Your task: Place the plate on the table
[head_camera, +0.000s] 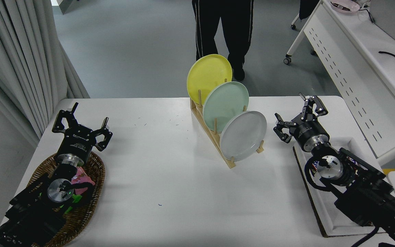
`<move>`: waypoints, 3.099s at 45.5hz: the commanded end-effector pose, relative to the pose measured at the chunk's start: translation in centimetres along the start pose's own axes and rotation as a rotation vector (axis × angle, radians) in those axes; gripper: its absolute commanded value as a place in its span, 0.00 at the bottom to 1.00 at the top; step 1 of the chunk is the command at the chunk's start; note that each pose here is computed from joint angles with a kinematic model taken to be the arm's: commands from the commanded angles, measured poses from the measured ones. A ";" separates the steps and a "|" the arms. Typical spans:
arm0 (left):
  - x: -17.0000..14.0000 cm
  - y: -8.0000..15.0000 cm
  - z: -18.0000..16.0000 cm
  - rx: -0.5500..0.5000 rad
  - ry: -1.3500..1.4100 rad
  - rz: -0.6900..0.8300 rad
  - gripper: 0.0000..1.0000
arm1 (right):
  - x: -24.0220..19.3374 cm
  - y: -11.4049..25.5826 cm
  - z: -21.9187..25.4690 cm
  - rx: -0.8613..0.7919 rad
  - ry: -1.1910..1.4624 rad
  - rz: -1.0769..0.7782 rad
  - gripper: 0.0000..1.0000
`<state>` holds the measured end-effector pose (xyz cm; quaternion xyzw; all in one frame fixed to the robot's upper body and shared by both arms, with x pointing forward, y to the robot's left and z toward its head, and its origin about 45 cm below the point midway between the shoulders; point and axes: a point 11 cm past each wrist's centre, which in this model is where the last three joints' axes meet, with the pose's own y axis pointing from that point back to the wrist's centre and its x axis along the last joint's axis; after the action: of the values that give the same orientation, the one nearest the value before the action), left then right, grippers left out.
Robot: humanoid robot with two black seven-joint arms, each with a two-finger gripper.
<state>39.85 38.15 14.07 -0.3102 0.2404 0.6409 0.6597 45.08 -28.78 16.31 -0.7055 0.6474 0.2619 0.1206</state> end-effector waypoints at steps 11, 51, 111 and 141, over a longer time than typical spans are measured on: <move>0.0 0.0 0.0 0.000 0.000 0.000 1.00 | -1.7 0.6 -1.5 -0.171 0.295 -0.114 1.00; 0.0 0.0 0.0 0.000 0.000 0.000 1.00 | -6.3 0.2 -5.6 -0.516 0.503 0.025 1.00; 0.0 0.0 0.0 0.000 0.000 0.000 1.00 | -14.1 -2.7 -0.2 -0.591 0.727 -0.104 0.77; 0.0 0.0 0.0 0.000 0.000 0.000 1.00 | -13.4 -2.9 -1.0 -0.564 0.709 -0.029 0.59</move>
<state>39.85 38.15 14.07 -0.3102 0.2404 0.6409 0.6597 47.77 -17.25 23.67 -0.7716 0.5343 0.1649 -0.3035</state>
